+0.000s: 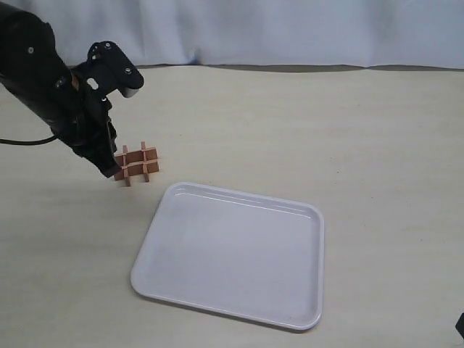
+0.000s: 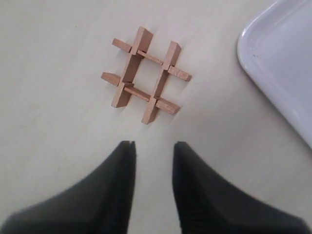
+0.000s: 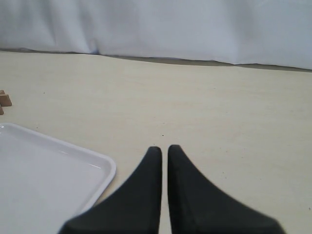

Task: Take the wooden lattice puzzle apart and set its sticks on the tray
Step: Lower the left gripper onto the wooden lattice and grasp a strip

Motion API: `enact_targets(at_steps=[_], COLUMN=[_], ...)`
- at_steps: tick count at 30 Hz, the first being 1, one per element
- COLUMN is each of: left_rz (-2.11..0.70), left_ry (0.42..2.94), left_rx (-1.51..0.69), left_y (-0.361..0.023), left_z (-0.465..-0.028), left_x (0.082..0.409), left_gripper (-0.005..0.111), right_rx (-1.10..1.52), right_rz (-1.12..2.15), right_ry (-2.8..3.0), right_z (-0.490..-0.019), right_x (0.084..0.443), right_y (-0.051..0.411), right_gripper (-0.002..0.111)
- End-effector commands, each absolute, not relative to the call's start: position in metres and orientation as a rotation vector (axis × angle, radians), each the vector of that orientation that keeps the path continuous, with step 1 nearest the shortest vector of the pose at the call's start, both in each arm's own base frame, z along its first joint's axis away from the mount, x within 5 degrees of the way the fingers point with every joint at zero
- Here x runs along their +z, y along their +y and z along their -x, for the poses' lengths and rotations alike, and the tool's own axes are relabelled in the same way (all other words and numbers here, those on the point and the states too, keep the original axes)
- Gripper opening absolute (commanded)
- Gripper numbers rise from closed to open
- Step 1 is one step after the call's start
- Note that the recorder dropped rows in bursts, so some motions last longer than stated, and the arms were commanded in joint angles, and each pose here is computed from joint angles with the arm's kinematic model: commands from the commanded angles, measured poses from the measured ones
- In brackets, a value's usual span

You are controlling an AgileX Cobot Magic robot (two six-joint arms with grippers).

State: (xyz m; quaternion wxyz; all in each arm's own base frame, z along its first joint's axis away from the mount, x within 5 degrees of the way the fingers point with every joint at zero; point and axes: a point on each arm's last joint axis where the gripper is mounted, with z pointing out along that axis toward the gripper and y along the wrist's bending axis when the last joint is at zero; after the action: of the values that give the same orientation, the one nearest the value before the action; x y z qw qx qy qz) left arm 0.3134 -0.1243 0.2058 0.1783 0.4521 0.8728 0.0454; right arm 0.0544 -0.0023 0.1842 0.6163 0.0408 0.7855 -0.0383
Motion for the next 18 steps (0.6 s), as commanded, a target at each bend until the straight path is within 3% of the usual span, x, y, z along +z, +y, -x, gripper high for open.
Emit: enact_targets(at_steps=[1, 4, 18], left_rz=[-1.247, -1.257, -1.433], left_ry=[2.511, 2.533, 2.565], left_rx=[0.080, 0.075, 0.125], left_y=[-0.128, -0.129, -0.129], left_z=[-0.316, -0.319, -0.325], left_x=[0.196, 0.184, 0.145], left_gripper=[0.051, 0.058, 0.058], right_rx=[-0.080, -0.080, -0.080], right_rz=[-0.096, -0.096, -0.096], right_ry=[1.804, 1.804, 1.804], right_z=[-0.054, -0.054, -0.054], right_x=[0.184, 0.184, 0.184], right_y=[-0.002, -0.002, -0.002], right_gripper=[0.004, 0.004, 0.004])
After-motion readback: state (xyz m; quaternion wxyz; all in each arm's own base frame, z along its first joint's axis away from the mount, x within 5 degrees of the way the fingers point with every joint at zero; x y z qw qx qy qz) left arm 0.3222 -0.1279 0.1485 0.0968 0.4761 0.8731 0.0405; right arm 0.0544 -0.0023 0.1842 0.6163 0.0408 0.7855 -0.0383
